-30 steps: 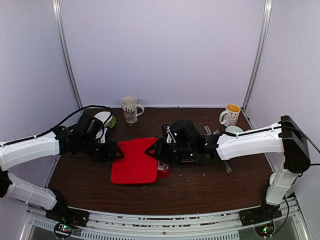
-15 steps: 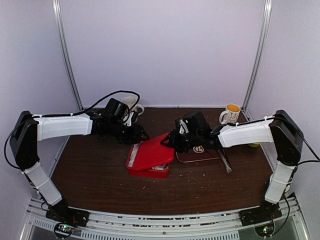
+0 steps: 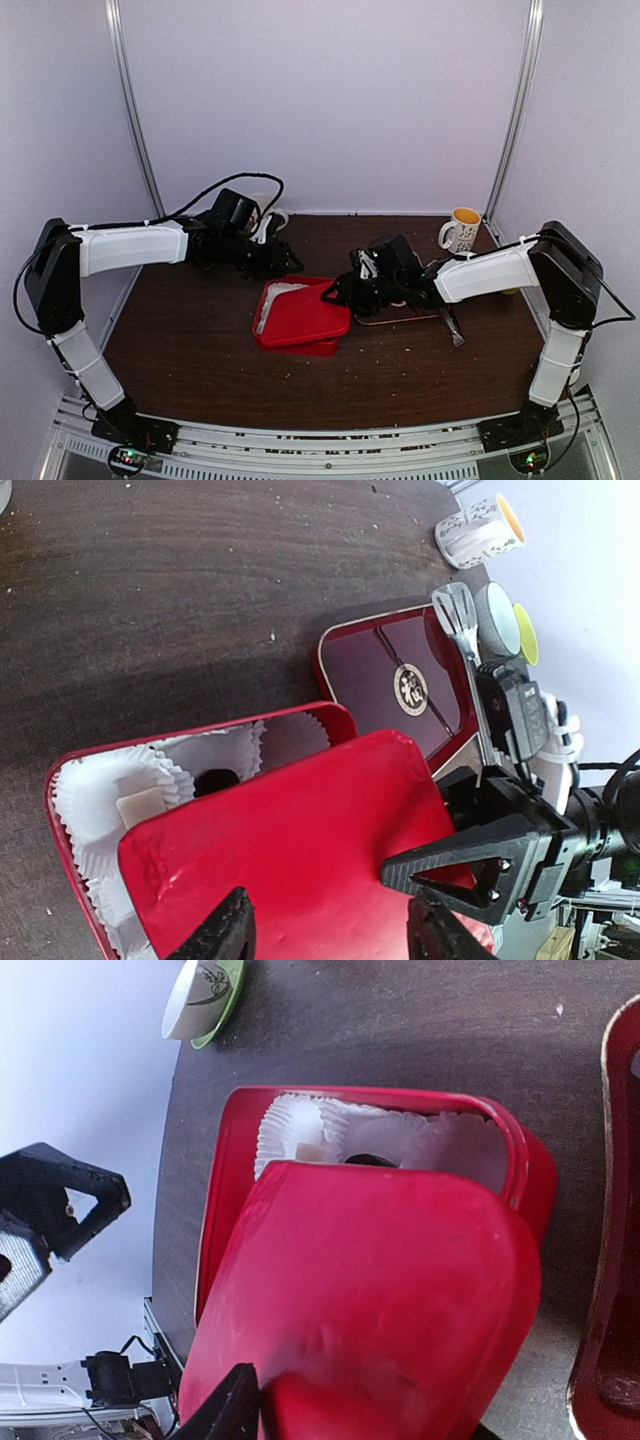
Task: Pack the chocolate
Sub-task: Place the box lid on the packing box.
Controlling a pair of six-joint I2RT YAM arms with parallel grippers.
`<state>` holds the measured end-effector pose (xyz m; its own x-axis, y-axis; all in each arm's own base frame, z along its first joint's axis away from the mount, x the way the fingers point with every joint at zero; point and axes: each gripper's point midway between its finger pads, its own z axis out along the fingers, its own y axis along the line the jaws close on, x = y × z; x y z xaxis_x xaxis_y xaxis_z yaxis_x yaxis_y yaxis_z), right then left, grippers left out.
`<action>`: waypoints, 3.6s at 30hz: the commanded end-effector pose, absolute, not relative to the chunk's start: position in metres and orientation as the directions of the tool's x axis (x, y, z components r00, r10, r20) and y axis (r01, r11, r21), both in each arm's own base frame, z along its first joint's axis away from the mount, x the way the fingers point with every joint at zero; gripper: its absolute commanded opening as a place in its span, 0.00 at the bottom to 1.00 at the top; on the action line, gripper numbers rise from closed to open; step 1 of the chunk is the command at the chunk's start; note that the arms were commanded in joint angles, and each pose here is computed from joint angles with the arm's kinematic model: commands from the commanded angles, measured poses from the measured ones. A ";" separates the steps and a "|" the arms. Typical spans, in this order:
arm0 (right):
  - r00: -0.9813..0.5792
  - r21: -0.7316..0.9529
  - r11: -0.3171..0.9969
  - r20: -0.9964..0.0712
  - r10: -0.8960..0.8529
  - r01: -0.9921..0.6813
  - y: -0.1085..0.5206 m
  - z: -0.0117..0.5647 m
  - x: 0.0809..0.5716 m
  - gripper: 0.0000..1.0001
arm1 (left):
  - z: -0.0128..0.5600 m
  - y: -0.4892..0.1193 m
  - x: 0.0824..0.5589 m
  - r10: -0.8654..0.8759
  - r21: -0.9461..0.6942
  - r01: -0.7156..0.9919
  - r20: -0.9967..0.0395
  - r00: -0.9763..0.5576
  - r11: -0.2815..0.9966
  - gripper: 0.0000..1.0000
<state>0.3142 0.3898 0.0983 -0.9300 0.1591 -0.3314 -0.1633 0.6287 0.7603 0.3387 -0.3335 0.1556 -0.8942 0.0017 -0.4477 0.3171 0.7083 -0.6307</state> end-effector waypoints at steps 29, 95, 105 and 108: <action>-0.928 0.797 0.562 -0.349 0.132 -0.220 0.360 0.064 0.311 0.53 | 0.141 -0.288 0.270 0.094 -0.603 0.299 -0.346 -0.933 0.739 0.60; -0.935 0.627 0.722 -0.348 -0.074 -0.291 0.381 0.061 0.320 0.57 | 0.105 -0.269 0.354 0.063 -0.517 0.235 -0.328 -0.943 0.823 0.29; -0.926 0.580 0.751 -0.361 -0.110 -0.316 0.378 0.061 0.326 0.62 | 0.116 -0.254 0.355 0.061 -0.450 0.247 -0.389 -0.919 0.858 0.40; -0.928 0.580 0.752 -0.356 -0.112 -0.313 0.381 0.058 0.329 0.61 | 0.121 -0.249 0.351 0.072 -0.436 0.268 -0.416 -0.907 0.859 0.50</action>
<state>0.3245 0.3838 0.0743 -0.9262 -0.0910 -0.3660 -0.3170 0.7135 0.6248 0.3488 -0.2592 0.0991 -0.9418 0.0643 -0.3299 0.2221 0.8557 -0.4674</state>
